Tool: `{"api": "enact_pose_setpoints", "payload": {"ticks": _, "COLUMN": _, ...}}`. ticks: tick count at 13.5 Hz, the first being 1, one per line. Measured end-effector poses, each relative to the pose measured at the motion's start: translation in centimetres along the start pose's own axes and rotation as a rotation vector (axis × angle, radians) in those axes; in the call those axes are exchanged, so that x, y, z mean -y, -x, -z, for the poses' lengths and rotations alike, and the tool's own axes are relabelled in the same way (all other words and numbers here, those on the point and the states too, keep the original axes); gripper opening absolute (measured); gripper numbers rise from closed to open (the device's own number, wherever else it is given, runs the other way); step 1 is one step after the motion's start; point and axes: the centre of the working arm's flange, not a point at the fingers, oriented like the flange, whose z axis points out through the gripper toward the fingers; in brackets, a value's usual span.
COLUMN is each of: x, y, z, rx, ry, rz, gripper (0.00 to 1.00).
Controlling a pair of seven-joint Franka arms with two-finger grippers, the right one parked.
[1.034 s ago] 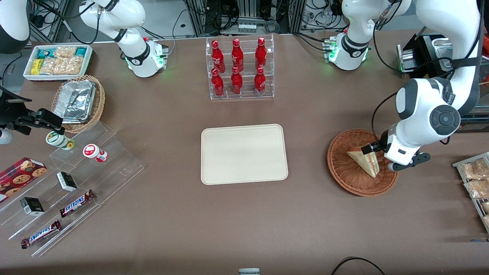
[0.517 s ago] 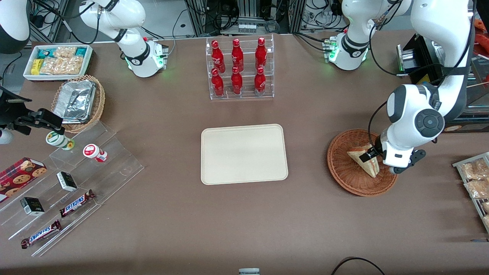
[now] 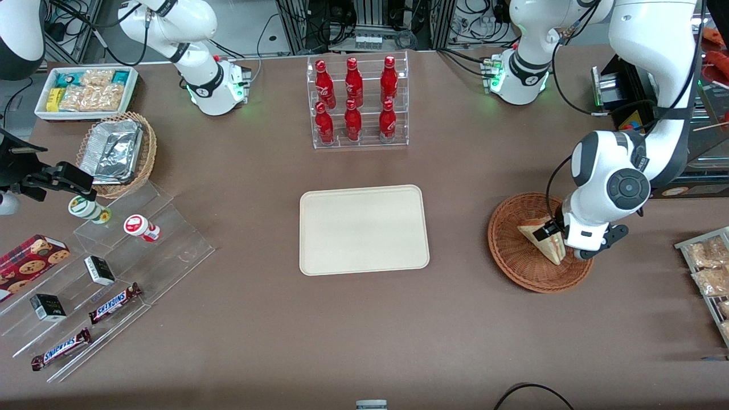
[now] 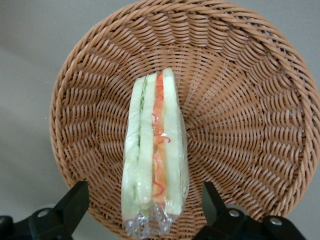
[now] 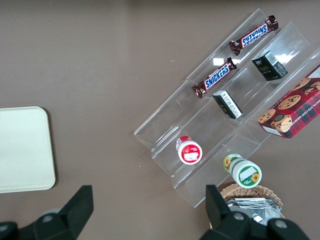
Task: Place sandwich from basket to tray
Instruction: 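Lower the open left gripper around the sandwich and close it, then lift the sandwich and carry it with the left gripper over the tray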
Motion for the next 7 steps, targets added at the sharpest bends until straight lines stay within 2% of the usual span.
{"api": "enact_pose_setpoints", "payload": {"ticks": 4, "x": 0.3, "y": 0.5, "z": -2.0, "rx": -0.025, "ry": 0.028, "rz": 0.022, "gripper": 1.00}}
{"api": "enact_pose_setpoints", "payload": {"ticks": 7, "x": 0.3, "y": 0.8, "z": -3.5, "rx": -0.010, "ry": 0.021, "rz": 0.034, "gripper": 0.99}}
